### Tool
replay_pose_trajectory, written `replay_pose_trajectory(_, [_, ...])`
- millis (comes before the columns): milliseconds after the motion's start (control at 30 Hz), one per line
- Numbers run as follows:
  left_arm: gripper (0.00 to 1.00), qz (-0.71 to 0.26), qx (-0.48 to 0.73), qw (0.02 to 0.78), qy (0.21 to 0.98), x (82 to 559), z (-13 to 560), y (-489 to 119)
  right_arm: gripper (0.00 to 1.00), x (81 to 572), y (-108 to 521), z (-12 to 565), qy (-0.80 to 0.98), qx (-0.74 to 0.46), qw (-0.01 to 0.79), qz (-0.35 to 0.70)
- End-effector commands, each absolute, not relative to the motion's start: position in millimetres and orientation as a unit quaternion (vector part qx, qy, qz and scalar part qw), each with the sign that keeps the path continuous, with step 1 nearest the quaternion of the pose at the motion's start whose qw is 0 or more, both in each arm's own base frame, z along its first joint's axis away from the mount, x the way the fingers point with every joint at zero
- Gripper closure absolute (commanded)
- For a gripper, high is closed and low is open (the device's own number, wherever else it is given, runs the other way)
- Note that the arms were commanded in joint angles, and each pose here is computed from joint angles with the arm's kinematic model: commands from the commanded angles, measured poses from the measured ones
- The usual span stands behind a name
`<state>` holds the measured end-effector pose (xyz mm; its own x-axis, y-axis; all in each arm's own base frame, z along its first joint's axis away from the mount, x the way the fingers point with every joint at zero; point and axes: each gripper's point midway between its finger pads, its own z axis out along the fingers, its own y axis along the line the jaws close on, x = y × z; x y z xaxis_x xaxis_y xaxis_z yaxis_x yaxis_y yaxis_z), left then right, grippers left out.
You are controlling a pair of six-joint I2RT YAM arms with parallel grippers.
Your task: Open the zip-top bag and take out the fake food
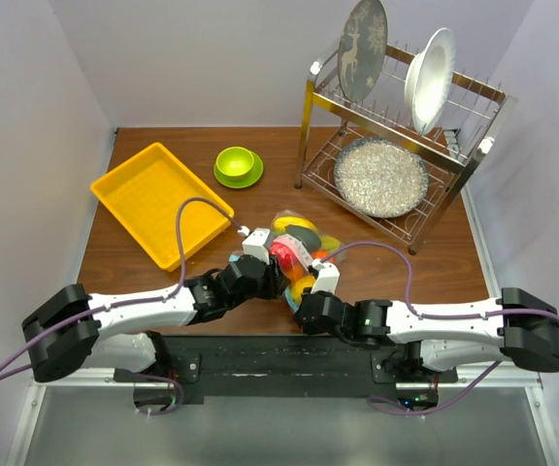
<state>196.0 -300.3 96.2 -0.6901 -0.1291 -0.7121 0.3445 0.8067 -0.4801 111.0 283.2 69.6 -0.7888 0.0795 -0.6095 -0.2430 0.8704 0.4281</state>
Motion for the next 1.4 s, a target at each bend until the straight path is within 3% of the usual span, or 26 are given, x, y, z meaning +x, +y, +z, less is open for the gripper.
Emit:
replay_pose_trajectory(0, [0.65,-0.288,0.072,0.389,0.872,197.6,98.4,-302.5,1.00,117.3,279.1,72.9,0.908,-0.035,0.341,0.241])
replay_pose_trajectory(133, [0.74,-0.286,0.068,0.388,0.874,198.0,96.6,-302.6,1.00,117.5,279.8,73.1,0.908,-0.037,0.341,0.240])
replay_pose_trajectory(267, [0.88,-0.278,0.055,0.392,0.875,200.9,99.9,-299.4,1.00,117.4,277.9,73.4,0.910,-0.037,0.341,0.234])
replay_pose_trajectory(467, [1.00,-0.257,0.010,0.396,0.881,198.1,98.4,-272.6,1.00,118.9,267.4,75.9,0.910,-0.032,0.347,0.226])
replay_pose_trajectory(1367, [1.00,-0.222,-0.119,0.421,0.871,247.3,100.5,-186.1,1.00,111.6,240.9,64.5,0.915,-0.026,0.339,0.216])
